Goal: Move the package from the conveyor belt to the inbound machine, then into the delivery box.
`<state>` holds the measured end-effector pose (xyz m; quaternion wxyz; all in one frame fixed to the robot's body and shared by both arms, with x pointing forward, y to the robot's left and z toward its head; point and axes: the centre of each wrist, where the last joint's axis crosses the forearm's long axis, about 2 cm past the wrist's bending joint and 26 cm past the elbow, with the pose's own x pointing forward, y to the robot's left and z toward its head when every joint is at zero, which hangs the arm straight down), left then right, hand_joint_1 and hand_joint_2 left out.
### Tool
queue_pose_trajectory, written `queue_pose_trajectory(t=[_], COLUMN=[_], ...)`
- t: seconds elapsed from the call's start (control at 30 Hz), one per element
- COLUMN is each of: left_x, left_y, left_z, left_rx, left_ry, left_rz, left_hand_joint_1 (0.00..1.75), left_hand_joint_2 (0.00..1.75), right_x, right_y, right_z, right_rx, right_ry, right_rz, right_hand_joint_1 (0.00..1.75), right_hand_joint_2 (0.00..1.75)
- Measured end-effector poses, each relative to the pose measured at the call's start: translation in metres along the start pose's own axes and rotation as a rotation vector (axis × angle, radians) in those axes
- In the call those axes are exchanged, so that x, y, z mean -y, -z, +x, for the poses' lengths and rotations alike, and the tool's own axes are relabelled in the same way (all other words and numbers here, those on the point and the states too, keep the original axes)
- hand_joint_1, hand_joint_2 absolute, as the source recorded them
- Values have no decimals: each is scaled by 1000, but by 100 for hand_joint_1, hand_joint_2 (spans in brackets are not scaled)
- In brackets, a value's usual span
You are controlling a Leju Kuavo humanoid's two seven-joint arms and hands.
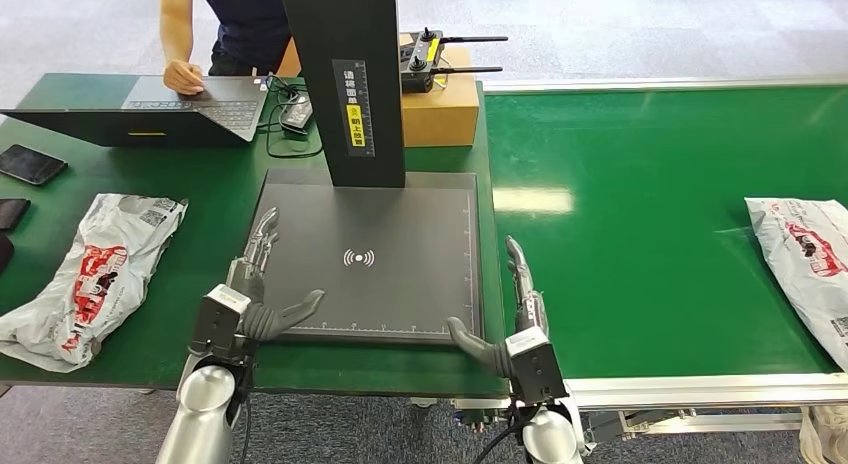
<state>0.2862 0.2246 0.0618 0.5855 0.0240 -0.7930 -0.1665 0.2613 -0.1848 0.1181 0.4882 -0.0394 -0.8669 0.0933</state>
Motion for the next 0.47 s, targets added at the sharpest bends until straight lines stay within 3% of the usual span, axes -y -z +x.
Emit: queue_pose_trajectory(t=[0.47], left_x=[10], left_y=[-11], left_z=[-6], left_rx=[-31], left_ry=[-40], left_rz=[9], left_hand_joint_1=[0], left_hand_joint_2=[175], right_x=[-16], right_y=[15], right_z=[-9], right_rx=[13], right_ry=[7], right_rz=[80], right_hand_joint_1=[0], right_hand_joint_2=[175])
